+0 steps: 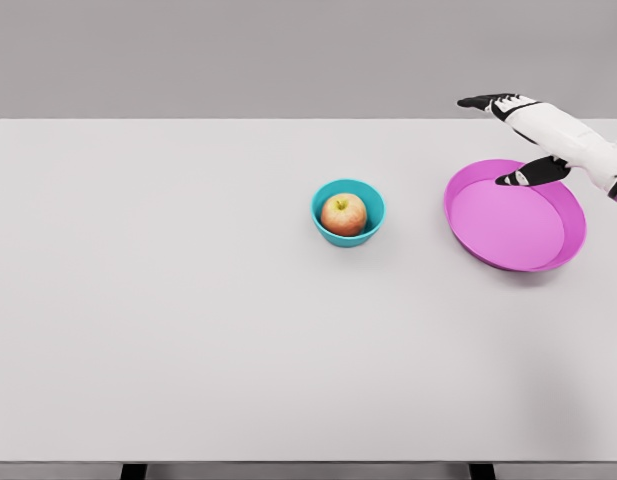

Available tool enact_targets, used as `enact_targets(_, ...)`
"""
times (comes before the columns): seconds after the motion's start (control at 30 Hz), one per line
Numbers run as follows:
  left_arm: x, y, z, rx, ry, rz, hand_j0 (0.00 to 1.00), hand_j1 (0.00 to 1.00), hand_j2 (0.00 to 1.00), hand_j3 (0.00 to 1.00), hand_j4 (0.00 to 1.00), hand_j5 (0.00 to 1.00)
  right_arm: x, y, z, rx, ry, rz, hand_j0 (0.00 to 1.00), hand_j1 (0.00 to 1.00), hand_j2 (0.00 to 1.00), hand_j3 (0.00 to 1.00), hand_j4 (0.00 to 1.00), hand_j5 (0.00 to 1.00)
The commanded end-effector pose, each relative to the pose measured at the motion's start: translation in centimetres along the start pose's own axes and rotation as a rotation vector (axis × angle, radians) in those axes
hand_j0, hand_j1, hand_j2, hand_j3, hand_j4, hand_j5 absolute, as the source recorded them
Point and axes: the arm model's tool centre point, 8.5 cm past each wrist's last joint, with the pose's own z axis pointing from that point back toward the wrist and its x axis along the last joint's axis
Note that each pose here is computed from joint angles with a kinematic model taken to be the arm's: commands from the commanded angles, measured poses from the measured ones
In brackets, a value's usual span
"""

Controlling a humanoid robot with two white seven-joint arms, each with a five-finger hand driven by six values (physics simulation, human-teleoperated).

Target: Put the apple from the pink plate into the blue bowl with your right arm

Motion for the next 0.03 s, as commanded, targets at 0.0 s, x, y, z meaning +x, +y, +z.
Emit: enact_targets(0.0,0.00,0.04,0.00,0.004,-0.001,0.002,1.00,1.00,1.00,1.00,1.00,1.00,-0.05,-0.07,0.05,-0.006,0.001,-0.007,1.00,1.00,1.00,1.00,1.00,1.00)
